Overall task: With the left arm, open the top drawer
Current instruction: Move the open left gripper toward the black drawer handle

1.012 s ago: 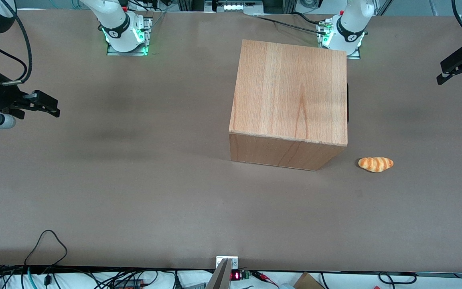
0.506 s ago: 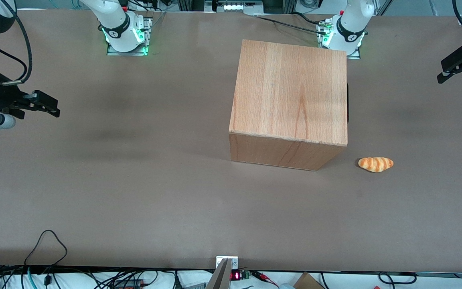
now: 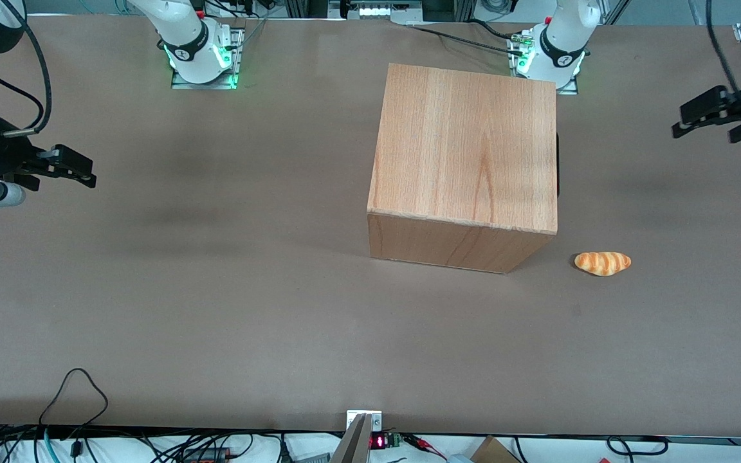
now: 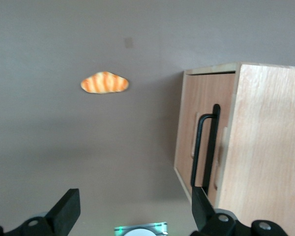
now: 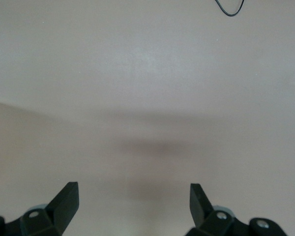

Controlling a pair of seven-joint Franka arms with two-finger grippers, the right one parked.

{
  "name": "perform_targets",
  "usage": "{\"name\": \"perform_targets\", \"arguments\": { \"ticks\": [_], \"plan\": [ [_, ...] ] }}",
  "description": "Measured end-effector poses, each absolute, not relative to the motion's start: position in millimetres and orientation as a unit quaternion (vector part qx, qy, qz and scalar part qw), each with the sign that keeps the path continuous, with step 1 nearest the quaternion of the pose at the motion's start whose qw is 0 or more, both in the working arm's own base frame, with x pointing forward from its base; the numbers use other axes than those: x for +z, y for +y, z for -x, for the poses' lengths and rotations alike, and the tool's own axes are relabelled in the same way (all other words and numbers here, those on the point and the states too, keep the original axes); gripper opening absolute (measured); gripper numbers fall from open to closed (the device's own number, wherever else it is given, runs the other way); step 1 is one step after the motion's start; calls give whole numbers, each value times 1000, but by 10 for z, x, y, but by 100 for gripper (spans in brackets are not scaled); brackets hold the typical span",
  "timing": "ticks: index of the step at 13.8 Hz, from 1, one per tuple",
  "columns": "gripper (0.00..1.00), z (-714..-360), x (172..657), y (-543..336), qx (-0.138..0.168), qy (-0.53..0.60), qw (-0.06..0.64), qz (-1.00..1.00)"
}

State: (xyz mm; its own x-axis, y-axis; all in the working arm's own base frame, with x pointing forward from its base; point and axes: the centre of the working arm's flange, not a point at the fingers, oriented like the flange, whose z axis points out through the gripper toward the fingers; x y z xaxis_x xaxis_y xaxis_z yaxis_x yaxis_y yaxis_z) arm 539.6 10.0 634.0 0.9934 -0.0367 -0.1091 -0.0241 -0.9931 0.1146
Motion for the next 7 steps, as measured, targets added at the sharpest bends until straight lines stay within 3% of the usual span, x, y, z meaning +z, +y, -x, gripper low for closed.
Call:
{"name": "perform_targets", "arguments": {
  "ticks": [7],
  "plan": [
    [100,-5457,5685,-67,-105,-19,89,-990]
  ]
}}
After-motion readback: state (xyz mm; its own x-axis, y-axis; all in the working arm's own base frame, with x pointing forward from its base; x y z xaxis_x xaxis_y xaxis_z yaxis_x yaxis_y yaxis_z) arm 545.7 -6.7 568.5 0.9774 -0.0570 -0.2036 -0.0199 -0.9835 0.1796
